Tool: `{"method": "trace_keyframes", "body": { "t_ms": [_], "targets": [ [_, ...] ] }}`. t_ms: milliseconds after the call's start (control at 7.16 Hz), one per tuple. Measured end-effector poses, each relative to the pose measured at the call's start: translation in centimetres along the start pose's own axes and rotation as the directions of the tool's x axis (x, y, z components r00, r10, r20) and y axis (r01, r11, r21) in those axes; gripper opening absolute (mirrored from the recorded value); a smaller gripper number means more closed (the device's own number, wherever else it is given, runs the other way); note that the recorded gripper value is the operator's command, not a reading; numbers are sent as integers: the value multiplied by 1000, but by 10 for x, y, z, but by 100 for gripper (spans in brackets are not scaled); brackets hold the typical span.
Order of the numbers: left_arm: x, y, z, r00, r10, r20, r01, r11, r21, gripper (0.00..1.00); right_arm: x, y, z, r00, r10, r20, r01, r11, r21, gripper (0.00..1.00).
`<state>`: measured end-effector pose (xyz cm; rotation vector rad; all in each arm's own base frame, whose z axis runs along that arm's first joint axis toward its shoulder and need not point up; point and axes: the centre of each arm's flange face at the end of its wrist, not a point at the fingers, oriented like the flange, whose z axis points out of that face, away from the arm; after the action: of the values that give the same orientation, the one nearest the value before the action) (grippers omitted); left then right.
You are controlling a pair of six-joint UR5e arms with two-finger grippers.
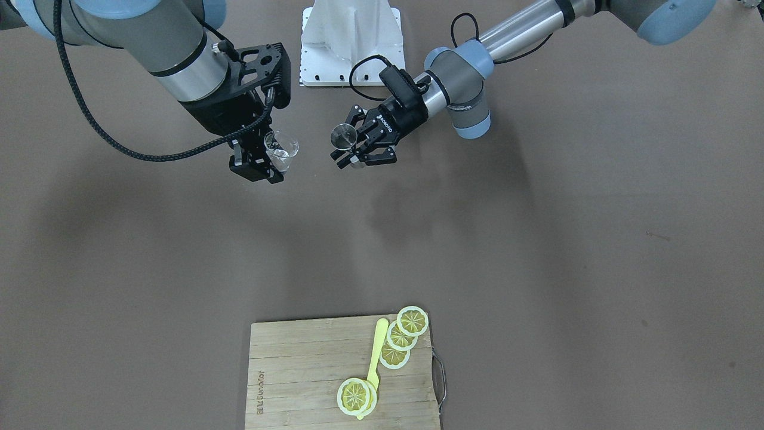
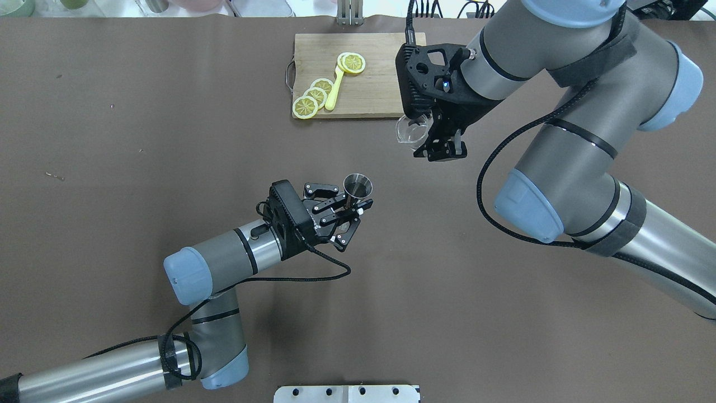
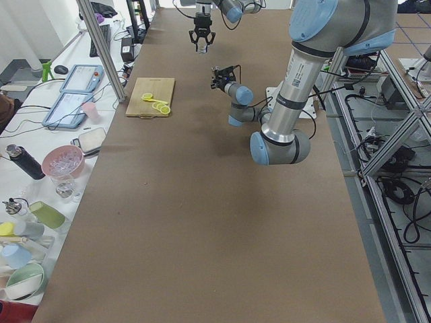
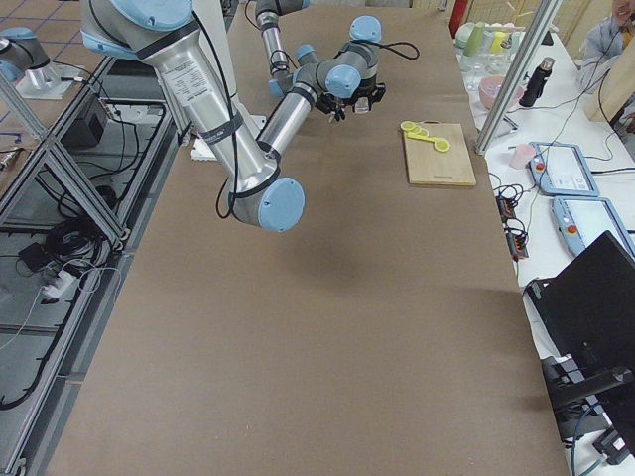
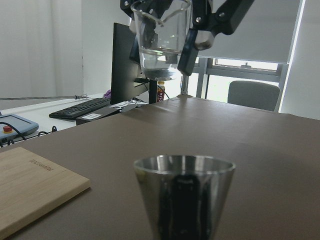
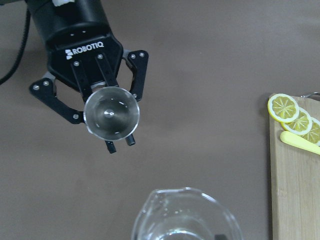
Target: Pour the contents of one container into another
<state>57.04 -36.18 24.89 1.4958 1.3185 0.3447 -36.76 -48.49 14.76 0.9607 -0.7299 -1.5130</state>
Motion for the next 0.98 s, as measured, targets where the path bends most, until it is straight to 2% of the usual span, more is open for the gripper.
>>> {"method": "trace_keyframes", "body": {
  "t_ms": [279, 559, 978],
  "targets": [
    [-2, -2, 0, 999, 17, 27, -18, 1000, 11, 0, -15, -6, -12, 999, -27, 25, 28, 999, -26, 0],
    [-2, -4, 3, 999, 20, 34, -20, 1000, 16, 0, -22, -13, -18, 999, -13, 39, 16, 998, -60, 0],
    [-2, -4, 3, 999, 22, 36, -23, 1000, 15, 0, -26, -25, -11, 999, 12, 35, -8, 992, -126, 0]
  ]
}}
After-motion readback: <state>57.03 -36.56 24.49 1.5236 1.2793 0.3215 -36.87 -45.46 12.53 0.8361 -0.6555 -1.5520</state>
